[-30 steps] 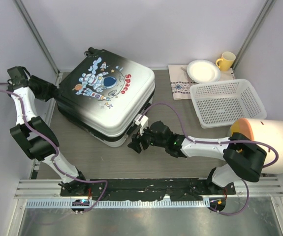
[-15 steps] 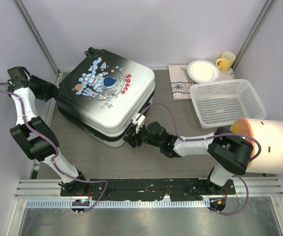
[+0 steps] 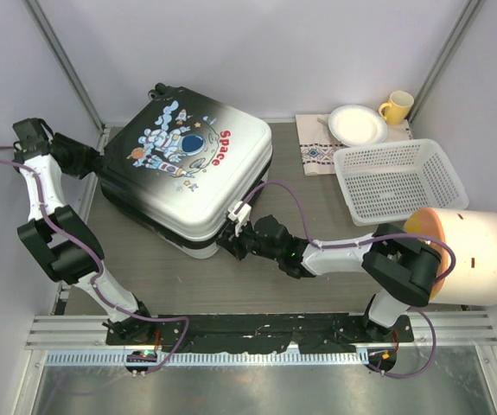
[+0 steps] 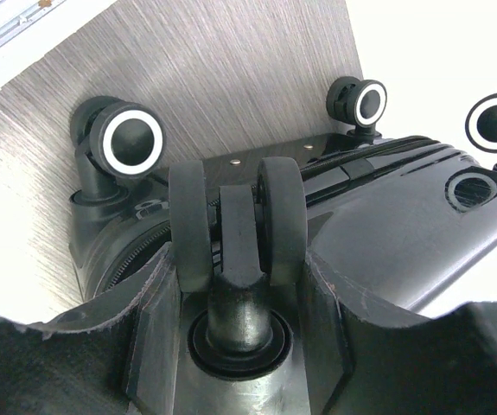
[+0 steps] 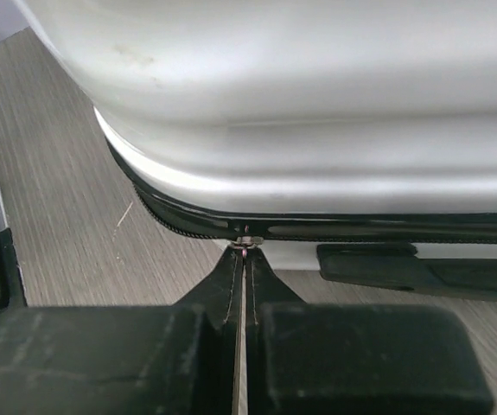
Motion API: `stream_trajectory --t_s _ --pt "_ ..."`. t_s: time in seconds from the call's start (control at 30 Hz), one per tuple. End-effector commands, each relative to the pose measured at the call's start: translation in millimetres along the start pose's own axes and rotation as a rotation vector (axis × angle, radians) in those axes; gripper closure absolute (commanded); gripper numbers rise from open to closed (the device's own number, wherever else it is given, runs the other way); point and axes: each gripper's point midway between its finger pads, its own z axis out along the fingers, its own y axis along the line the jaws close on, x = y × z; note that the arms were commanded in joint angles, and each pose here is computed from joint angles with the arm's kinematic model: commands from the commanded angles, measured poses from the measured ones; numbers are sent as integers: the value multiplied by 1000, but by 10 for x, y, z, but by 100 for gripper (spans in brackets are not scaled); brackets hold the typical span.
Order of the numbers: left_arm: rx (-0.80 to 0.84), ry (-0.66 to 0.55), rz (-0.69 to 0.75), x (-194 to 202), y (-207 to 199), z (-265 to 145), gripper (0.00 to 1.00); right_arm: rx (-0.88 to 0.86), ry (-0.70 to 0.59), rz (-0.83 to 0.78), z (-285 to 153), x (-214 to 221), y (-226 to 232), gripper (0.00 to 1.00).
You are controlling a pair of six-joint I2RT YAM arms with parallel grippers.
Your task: Open, take out, and arrange the luggage
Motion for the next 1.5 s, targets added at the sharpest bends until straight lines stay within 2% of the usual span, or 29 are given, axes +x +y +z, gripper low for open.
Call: stream_trajectory --t_s 0.0,0.17,0.3,0.4,0.63,0.8,1.1,1.13,1.2,1.47 --pt "119 15 21 35 -320 -292 100 85 -43 -27 -149 -415 -222 99" --pt "94 -2 23 -68 -278 -243 100 114 38 -42 -491 -427 -438 99" --pt "88 -22 32 -135 -268 -211 100 219 106 -72 -639 -303 -974 99" --pt "75 -20 30 -139 -234 -155 100 279 139 -78 -638 -243 -1323 99" --pt "59 -45 44 -208 -208 -109 100 207 136 -93 -518 -277 -1344 99" --pt "34 -45 36 -237 -172 -66 100 294 159 -105 -588 -277 -1775 99" --pt "22 -50 21 -331 -187 27 100 439 51 -219 -812 -614 -2821 99" --pt "18 -48 20 -330 -175 57 100 439 58 -223 -771 -547 -2916 99" --pt "10 -55 22 -351 -154 74 100 467 7 -258 -759 -704 -3151 99" --pt "-18 -65 39 -418 -91 186 100 561 -95 -311 -637 -842 -3988 99"
